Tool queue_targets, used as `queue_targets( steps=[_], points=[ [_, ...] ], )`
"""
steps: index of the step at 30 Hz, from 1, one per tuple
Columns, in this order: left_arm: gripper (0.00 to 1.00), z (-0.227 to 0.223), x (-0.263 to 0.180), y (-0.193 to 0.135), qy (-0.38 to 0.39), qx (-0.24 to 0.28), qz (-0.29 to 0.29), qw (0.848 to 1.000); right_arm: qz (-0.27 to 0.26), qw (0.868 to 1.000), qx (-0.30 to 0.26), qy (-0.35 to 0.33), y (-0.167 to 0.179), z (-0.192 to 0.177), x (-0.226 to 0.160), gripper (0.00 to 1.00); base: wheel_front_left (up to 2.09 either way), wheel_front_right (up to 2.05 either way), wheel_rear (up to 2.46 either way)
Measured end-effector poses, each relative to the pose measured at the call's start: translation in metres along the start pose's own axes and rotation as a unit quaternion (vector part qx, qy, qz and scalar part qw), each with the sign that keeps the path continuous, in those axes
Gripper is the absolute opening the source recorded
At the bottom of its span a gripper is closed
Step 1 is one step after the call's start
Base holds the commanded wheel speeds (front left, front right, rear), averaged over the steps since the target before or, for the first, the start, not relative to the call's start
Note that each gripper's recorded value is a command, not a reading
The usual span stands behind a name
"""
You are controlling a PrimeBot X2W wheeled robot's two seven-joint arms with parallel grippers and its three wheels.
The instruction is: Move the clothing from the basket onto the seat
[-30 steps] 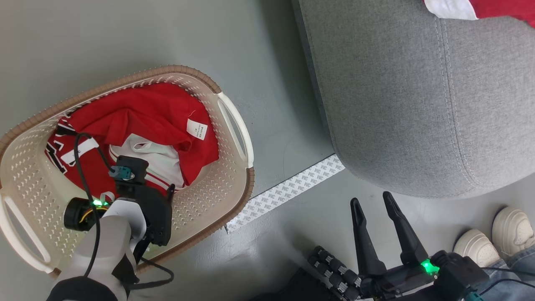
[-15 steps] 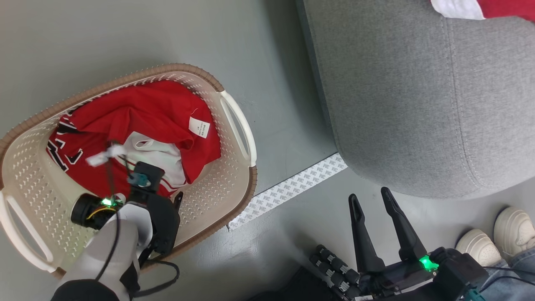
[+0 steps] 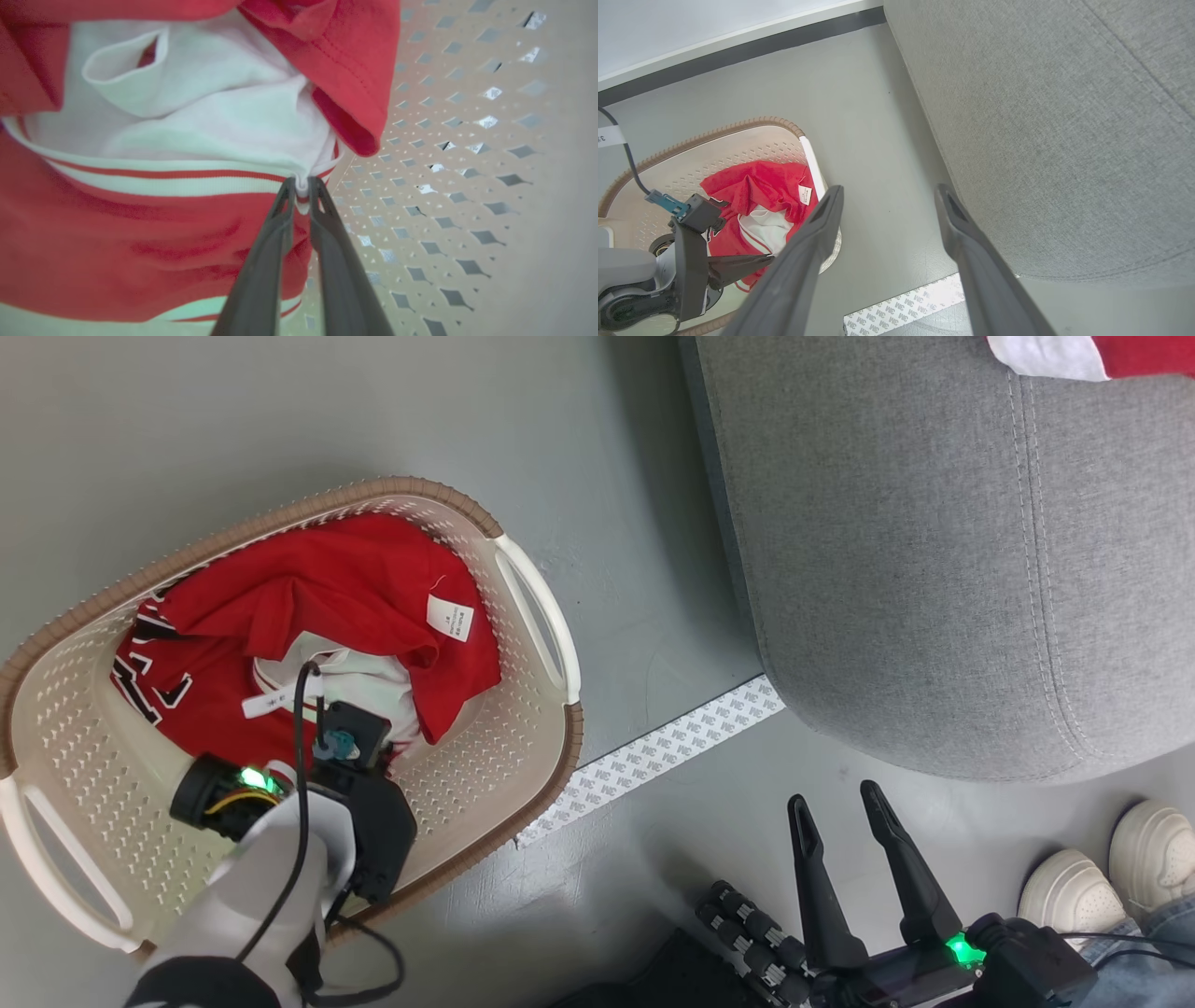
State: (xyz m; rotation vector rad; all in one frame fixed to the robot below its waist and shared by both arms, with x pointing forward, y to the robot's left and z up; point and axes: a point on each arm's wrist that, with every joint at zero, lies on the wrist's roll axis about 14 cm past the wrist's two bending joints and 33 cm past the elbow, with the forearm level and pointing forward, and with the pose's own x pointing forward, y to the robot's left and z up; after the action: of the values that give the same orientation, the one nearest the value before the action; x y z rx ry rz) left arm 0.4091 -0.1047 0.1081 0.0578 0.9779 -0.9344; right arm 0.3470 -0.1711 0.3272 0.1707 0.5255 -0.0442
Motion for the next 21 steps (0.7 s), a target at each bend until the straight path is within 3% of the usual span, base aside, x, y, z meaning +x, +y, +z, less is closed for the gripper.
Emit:
queue_targets(
  steps=[10, 16, 21],
  points=[
    [0.0, 0.006, 0.001, 0.014, -0.015, -0.004, 0.003, 1.0, 0.01, 1.0, 0.004, -0.008, 0.004, 0.004, 0.007, 1.0, 0.0, 0.0, 0.0],
    [0.0, 0.032, -0.008, 0.043, -0.062, -0.027, 0.037, 0.997, 0.045, 0.998, 0.003, -0.038, 0.018, 0.02, 0.022, 1.0, 0.0, 0.0, 0.0],
    [0.0, 0.081, -0.018, 0.019, -0.123, -0.028, 0.01, 0.992, 0.046, 0.997, -0.021, -0.057, 0.012, 0.033, 0.024, 1.0, 0.0, 0.0, 0.0]
  ],
)
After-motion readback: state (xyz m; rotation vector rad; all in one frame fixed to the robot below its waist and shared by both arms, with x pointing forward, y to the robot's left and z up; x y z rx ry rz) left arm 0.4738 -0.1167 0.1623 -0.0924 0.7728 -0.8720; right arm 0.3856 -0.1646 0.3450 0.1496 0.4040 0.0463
